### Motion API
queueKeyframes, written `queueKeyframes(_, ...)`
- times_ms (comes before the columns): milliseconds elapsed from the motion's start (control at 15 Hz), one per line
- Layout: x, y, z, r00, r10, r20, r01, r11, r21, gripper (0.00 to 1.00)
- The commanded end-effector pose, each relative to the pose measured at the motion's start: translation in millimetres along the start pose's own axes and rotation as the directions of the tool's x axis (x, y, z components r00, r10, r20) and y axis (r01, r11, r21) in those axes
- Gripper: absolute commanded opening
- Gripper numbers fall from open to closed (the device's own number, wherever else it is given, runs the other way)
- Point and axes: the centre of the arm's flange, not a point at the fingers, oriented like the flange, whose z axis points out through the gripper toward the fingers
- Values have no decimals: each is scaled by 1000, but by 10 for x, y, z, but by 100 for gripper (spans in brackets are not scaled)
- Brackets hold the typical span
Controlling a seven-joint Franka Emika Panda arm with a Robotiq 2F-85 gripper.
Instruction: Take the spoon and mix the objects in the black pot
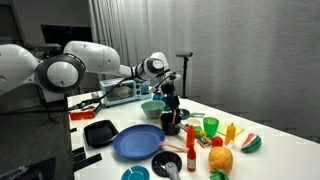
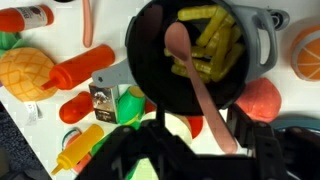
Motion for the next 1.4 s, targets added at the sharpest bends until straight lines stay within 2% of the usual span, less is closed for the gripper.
queueKeyframes(0, 310, -111, -75, 1000, 18, -12, -18, 1000, -18, 34)
queueKeyframes(333, 318, -124, -103, 1000, 16, -9, -16, 1000, -4, 1)
queueKeyframes(600, 318, -86, -124, 1000, 14, -18, -14, 1000, 2, 4)
queueKeyframes(933, 229, -49, -231, 995, 32, -97, -29, 999, 32, 4)
queueKeyframes(1133, 190, -57, -241, 994, 37, -100, -32, 998, 50, 4)
queueKeyframes(1267, 183, -83, -263, 996, 12, -84, -9, 999, 34, 4)
queueKeyframes(1333, 177, -98, -264, 995, 9, -95, -6, 1000, 29, 13)
